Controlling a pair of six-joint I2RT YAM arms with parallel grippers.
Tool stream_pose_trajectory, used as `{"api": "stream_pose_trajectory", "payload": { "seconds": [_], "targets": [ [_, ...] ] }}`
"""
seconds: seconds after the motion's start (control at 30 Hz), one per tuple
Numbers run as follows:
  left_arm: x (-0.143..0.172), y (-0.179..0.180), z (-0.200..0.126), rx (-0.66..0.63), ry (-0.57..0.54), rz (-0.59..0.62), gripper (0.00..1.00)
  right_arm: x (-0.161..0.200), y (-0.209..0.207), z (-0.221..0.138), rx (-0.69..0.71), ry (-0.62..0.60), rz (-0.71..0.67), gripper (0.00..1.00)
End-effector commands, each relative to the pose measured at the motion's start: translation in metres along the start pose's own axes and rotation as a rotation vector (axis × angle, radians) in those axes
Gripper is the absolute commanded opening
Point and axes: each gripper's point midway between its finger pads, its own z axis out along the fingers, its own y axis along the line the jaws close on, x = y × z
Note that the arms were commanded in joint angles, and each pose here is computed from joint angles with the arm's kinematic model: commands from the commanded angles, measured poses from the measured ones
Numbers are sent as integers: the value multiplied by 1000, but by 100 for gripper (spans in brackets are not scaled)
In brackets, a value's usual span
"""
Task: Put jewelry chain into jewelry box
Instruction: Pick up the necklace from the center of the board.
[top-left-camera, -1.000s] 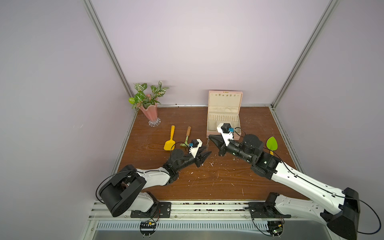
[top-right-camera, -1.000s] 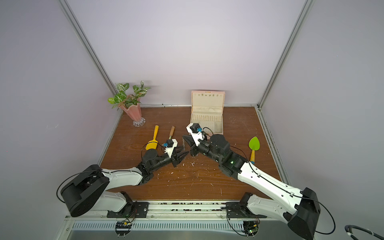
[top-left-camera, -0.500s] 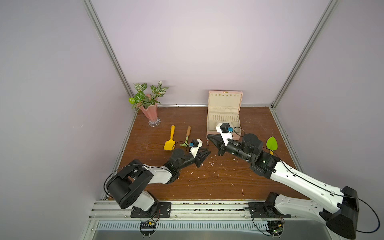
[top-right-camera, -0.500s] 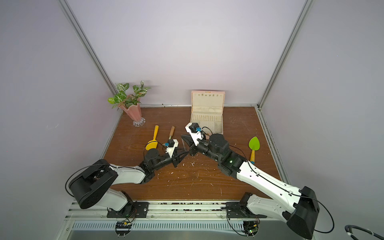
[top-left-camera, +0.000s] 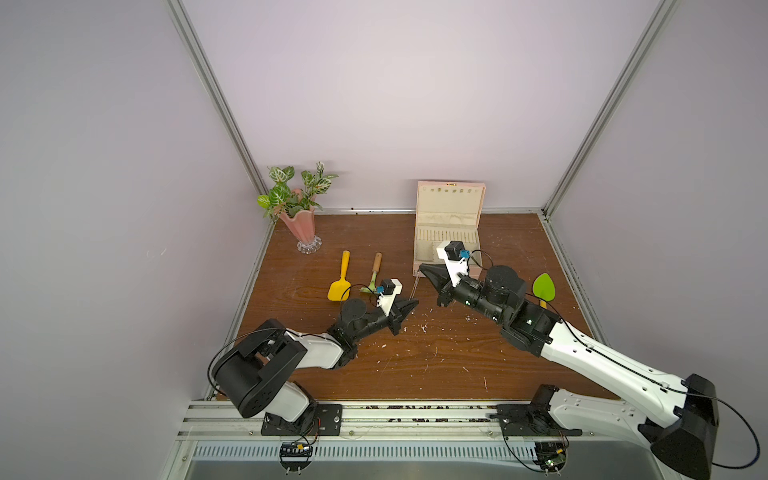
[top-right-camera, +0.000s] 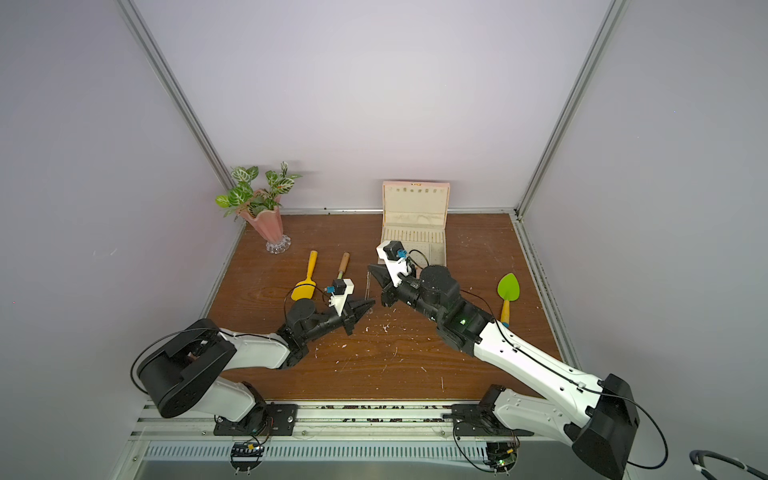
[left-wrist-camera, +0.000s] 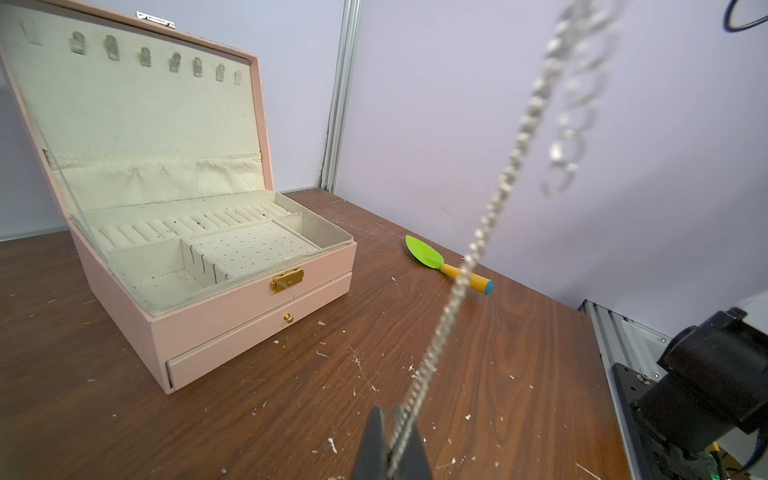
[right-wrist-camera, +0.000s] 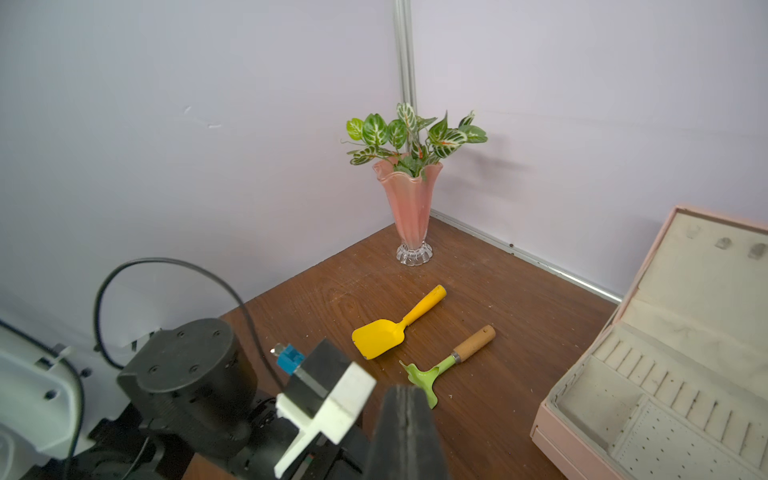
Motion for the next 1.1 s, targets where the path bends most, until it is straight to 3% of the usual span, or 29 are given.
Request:
{"api": "stream_pose_trajectory", "payload": {
  "seconds": [0.0, 0.17, 0.33, 0.77, 0.8, 0.97, 1.07],
  "targets": [
    [-19, -1, -11, -10, -64, 10, 1, 9, -27, -4, 70, -5, 113, 0],
    [-24, -4, -16, -17, -25, 21, 1, 56, -48, -11, 95, 42, 224, 0],
    [-21, -5, -12, -14, 106, 39, 1, 97, -51, -20, 78, 71, 275, 0],
    [-24, -24, -2, 101, 315, 34, 1, 146, -27, -43, -92, 6, 114, 0],
    [-24, -26, 0, 115, 326, 31, 1, 148, -27, -45, -94, 0, 100, 2],
    [-19, -35, 7, 154, 377, 18, 1, 161, -22, -49, -126, -1, 29, 40],
    [-17, -41, 13, 175, 407, 23, 1, 166, -11, -52, -183, -12, -27, 49]
  ]
}}
